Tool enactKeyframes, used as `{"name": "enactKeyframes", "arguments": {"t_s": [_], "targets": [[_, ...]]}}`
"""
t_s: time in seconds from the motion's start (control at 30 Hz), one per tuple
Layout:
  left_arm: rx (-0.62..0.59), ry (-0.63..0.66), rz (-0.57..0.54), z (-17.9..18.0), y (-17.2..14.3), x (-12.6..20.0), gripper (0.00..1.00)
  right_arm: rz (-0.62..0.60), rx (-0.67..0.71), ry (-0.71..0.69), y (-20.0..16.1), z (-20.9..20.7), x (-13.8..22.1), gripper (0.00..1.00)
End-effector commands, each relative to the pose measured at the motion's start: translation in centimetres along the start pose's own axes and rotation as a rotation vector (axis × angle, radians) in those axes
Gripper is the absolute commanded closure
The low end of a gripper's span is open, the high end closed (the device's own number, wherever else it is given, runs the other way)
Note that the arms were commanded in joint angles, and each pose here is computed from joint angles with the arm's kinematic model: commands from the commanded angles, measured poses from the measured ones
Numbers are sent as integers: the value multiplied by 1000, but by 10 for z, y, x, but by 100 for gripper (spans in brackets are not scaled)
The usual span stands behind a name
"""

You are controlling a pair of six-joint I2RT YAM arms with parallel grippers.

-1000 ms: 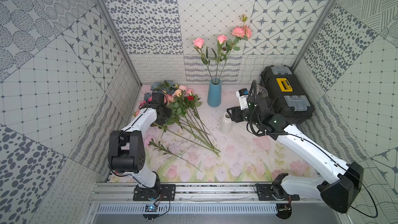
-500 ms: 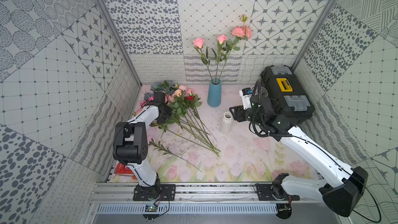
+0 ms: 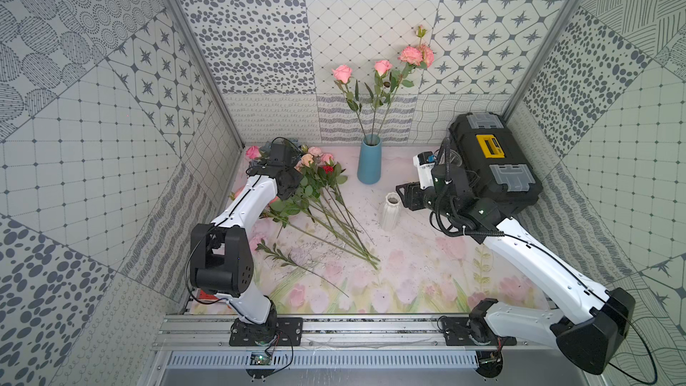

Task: Place the pink flowers into the vase
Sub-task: Pick up the flower at the center of the board, then place the flower at the center of the board.

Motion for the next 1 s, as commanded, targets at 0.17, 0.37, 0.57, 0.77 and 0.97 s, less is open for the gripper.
{"name": "enactKeyframes", "arguments": {"t_s": [0.17, 0.37, 0.57, 0.77, 0.97], "targets": [[-383, 1, -45, -75, -30, 48, 100, -40, -17, -18, 8, -4, 7, 40], [-438, -120, 156, -112, -62, 39, 100, -42, -15, -27, 7, -6, 11, 40], [-467, -139, 340, -124, -103, -15, 100, -44, -18, -29, 8, -6, 13, 40], [-424, -147, 432, -121, -136, -77, 100, -38, -17, -24, 6, -6, 14, 39], [-407, -124, 476, -112, -154, -114, 100, -47, -16, -19, 8, -5, 20, 39]]}}
Point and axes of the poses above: each gripper's point midway between its finger pads, its own x axis back along the fingers, its own z axis along the line the jaws close on, y = z × x, the point moved 3 cm from there along x, back along the fingers, and after that the axes turned 15 degrees about x, right-handed, at the moved point
